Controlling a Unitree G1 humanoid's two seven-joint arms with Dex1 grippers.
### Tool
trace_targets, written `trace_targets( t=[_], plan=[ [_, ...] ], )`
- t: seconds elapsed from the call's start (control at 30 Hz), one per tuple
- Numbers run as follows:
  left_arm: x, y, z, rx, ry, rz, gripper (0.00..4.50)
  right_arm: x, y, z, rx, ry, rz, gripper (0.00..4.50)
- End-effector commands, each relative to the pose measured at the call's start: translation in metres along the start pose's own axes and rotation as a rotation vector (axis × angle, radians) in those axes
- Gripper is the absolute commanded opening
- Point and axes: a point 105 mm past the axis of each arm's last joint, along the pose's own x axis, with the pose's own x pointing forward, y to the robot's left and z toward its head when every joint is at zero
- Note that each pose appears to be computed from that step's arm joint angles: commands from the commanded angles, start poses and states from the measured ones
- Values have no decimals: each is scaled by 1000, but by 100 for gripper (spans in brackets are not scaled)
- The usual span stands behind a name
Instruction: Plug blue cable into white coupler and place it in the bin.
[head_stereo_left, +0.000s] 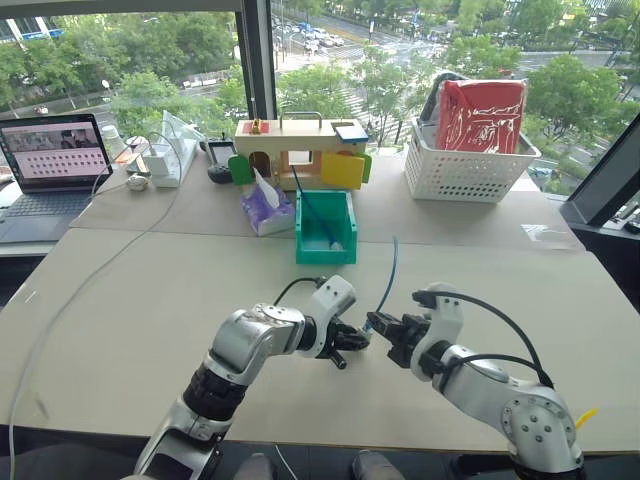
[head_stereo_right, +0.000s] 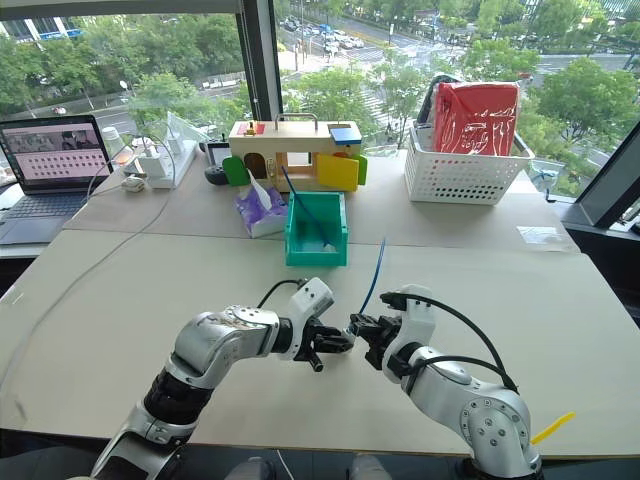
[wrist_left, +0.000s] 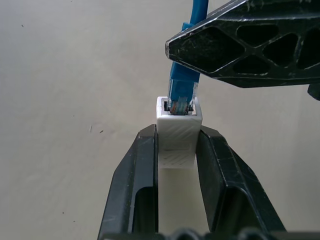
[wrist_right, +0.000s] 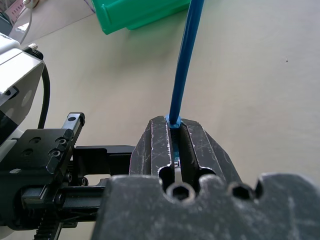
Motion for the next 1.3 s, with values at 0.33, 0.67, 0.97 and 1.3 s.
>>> trace_targets(
  t=[0.33, 0.67, 0.97, 1.3],
  plan=[
    [5, 2, -16, -101, 37, 37, 62, -10, 27, -76, -13, 343, 165, 0],
    [6, 0, -14, -122, 9, 45, 62, -13, -1, -92, -54, 428, 111, 0],
    [9, 2, -12, -88, 8, 57, 62, -21, -22, -114, -113, 544, 113, 0],
    [9, 3, -11, -1, 19, 63, 62, -12, -34, -118, -106, 547, 114, 0]
  ],
)
